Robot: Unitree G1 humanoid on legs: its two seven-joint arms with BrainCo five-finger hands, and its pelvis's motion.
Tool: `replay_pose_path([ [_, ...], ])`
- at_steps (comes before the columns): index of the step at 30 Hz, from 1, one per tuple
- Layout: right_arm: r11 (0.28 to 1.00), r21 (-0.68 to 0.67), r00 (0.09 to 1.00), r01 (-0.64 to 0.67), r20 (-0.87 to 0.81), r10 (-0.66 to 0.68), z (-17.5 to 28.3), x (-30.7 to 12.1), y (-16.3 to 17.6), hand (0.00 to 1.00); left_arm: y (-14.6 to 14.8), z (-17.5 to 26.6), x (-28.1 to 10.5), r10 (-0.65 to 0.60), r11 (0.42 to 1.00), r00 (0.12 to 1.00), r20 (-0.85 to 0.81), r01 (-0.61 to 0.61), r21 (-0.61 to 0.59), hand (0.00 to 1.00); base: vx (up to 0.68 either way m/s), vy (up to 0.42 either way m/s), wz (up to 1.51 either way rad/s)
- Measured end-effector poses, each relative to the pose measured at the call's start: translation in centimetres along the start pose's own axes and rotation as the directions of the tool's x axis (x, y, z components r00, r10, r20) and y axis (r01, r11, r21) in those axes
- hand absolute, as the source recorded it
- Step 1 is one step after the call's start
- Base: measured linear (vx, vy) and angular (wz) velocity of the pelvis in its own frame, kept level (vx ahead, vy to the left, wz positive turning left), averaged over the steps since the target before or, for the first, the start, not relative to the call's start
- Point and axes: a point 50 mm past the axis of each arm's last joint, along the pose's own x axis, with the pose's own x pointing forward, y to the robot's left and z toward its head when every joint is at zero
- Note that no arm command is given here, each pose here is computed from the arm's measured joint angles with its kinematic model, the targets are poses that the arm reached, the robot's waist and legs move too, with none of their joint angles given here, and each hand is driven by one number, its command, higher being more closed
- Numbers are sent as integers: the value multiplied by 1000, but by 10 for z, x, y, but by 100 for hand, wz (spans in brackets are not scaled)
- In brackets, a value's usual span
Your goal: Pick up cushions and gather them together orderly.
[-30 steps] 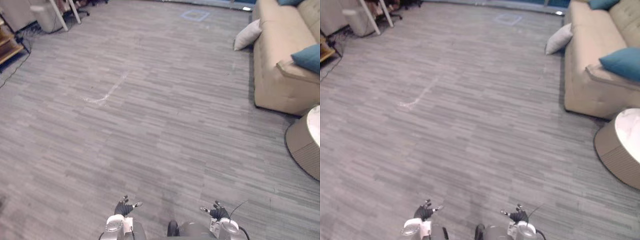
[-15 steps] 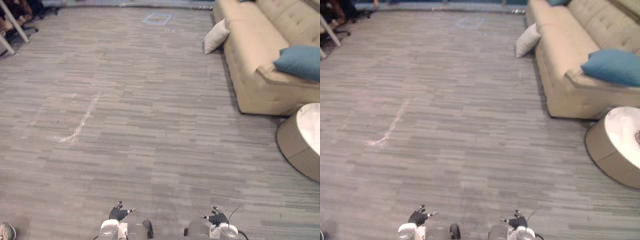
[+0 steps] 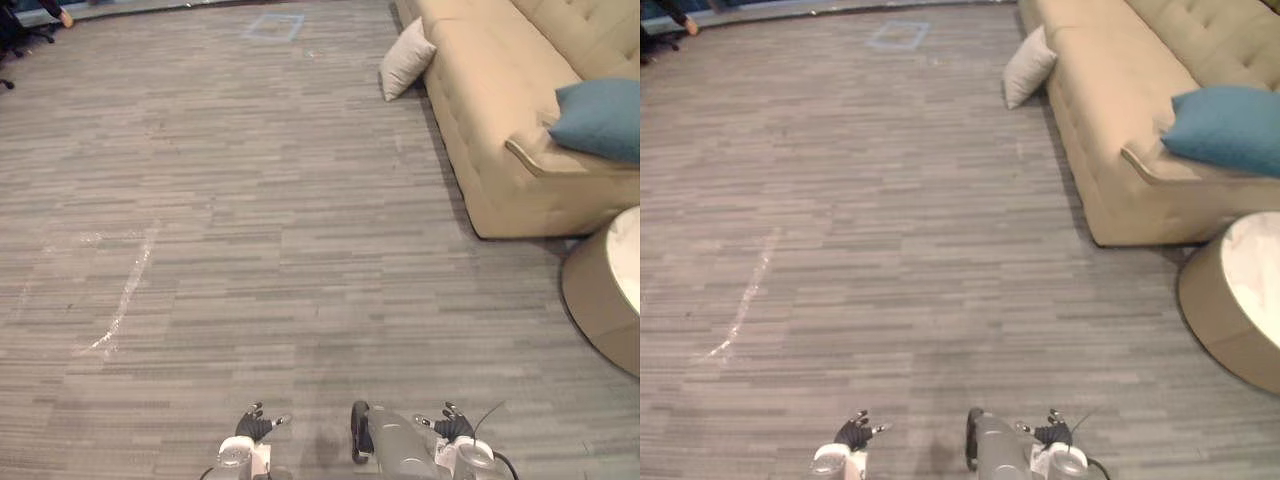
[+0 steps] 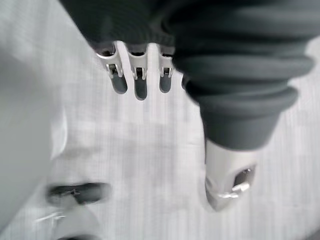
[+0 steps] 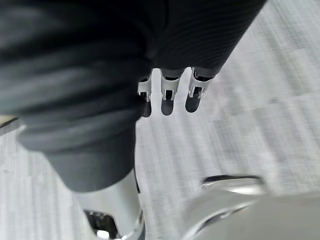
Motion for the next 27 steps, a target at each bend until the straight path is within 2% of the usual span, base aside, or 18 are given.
replay_pose_path([
  [9,1000,-19,1000,9,-7,-9,1,1,-3,0,3,2,-1,3,1000,1000,24,-3,2,0,583,166,-36],
  [11,1000,-26,999,-16,-32,15,-8,-1,7,0,10,3,1,-2,997,1000,22,0,78,0,649,262,-1],
  [15,1000,-26,997,-10,-76,8,-23,-5,4,0,17,-4,0,24,995,1000,-14,-22,96,0,661,241,3],
  [18,999,-41,1000,-6,-21,5,-11,-3,1,0,16,-12,-2,24,994,998,-52,-18,107,0,582,129,-9],
  [22,999,-34,999,-13,35,14,4,0,4,0,16,-7,1,25,993,999,-48,-19,113,0,556,-53,34],
  [27,999,-30,1000,19,-5,-19,-3,0,-7,0,7,-15,-1,-3,994,997,-81,11,107,0,563,-162,39],
])
